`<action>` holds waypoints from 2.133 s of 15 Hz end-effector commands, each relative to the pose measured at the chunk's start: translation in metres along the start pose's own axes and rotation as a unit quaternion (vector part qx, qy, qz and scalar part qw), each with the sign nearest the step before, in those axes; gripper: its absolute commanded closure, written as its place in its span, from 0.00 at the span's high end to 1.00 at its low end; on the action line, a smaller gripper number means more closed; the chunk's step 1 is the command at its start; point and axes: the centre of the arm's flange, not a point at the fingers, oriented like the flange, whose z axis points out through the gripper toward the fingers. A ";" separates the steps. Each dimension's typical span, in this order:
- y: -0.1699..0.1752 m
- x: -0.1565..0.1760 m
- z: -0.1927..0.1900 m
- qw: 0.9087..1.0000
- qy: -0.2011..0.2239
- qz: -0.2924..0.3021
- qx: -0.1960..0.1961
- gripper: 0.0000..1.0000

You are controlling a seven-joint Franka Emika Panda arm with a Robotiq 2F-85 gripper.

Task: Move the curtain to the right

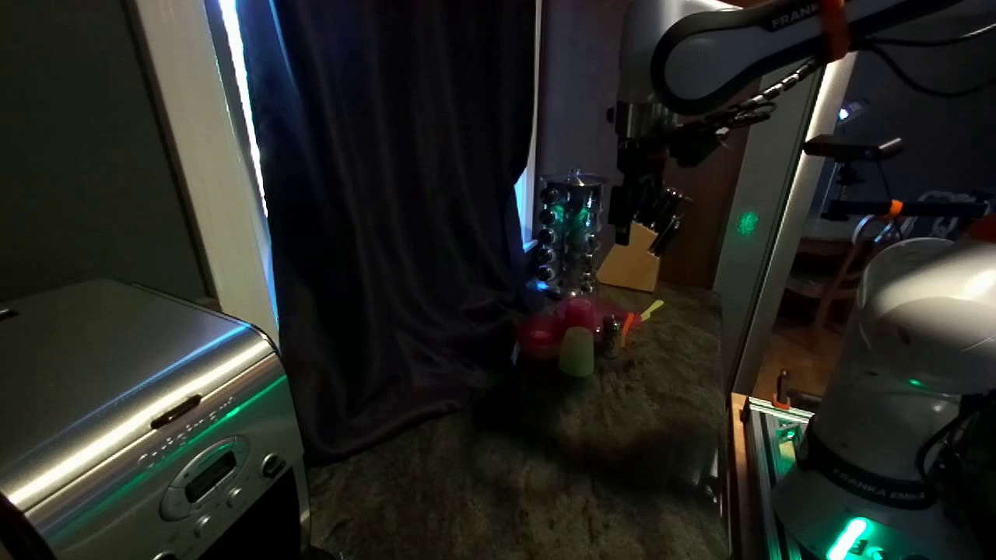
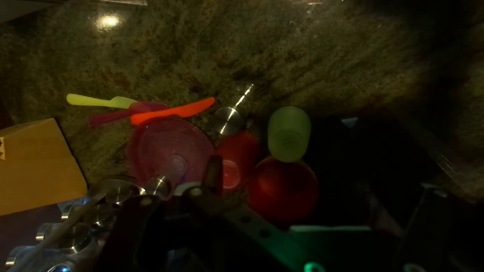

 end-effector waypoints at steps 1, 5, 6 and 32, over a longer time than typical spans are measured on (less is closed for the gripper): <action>-0.015 0.026 -0.038 0.998 0.043 -0.040 0.014 1.00; -0.050 0.051 -0.119 0.983 0.132 -0.120 0.045 1.00; -0.061 0.055 -0.142 0.977 0.152 -0.138 0.055 1.00; -0.223 0.119 -0.380 0.854 0.494 -0.118 0.117 1.00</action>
